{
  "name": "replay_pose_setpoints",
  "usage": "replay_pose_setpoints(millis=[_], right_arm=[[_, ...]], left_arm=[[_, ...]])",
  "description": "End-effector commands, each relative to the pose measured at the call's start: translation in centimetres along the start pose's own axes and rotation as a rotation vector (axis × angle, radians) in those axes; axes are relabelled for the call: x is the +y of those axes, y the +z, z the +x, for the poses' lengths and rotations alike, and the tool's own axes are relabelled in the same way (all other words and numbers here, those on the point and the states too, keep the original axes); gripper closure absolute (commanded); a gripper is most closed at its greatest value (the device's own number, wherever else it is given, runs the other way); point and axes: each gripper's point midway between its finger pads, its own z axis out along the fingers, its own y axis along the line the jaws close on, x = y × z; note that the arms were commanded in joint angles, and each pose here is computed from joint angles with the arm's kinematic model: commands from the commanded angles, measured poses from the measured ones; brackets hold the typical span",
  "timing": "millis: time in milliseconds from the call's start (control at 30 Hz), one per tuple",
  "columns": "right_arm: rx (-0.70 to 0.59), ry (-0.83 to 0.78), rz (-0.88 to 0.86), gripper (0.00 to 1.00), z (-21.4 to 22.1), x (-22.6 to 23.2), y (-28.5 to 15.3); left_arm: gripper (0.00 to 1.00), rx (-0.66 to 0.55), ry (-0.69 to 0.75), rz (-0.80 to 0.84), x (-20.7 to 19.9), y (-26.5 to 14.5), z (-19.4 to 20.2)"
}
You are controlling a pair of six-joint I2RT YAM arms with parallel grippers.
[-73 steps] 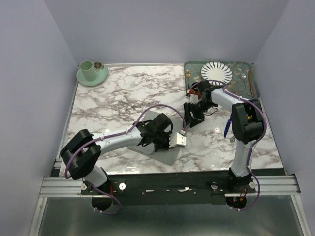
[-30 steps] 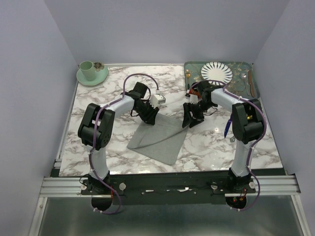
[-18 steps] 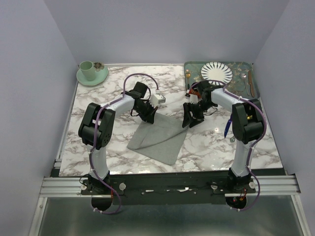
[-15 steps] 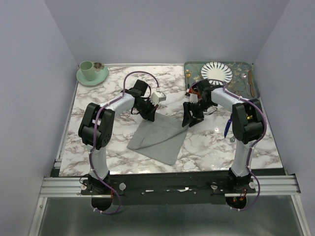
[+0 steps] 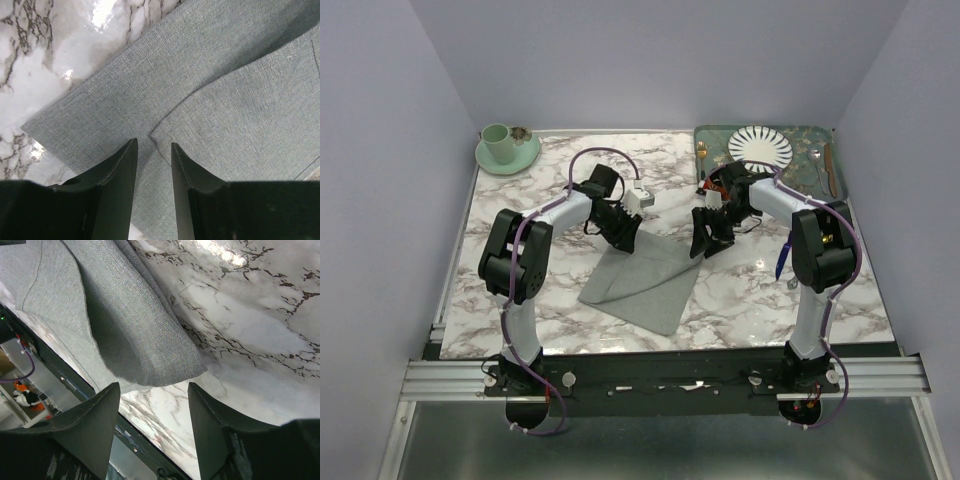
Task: Fold the napkin into a case and place the utensils inside
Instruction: Pick up the top corner of the square folded napkin from the center of the board.
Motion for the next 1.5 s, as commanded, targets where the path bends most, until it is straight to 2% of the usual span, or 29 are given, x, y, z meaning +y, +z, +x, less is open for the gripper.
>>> replay_pose_setpoints(millis=[0, 267, 500, 967, 1167, 1333, 1467], right_arm=[[-0.006, -0.012, -0.021, 0.35, -0.5, 0.5, -0.5], [-0.004, -0.01, -0.021, 0.35, -0.4, 0.4, -0.4], [0.0, -0.003, -0.023, 0.35, -0.3, 0.3, -0.3], [0.006, 0.004, -0.027, 0.35, -0.2, 0.3, -0.1], [0.007, 0.008, -0.029, 0.35, -0.1, 0.3, -0.1], [0.005, 0.004, -0.029, 0.35, 0.0, 0.4, -0.2], [0.002, 0.0, -0.03, 0.35, 0.0, 0.5, -0.3]], left_arm=[[0.56, -0.003, -0.013, 0.031, -1.0, 0.4, 0.1], [0.58, 0.016, -0.011, 0.023, -0.9, 1.3, 0.6], [0.68, 0.019, -0.001, 0.017, -0.9, 1.6, 0.5], [0.59, 0.066, 0.016, -0.054, -0.7, 2.4, 1.3], [0.75, 0.085, 0.027, -0.067, -1.1, 2.7, 1.8], [0.99, 0.051, 0.043, -0.072, -1.6, 1.5, 0.4], [1.0, 0.046, 0.075, -0.062, -2.3, 0.1, -0.5]])
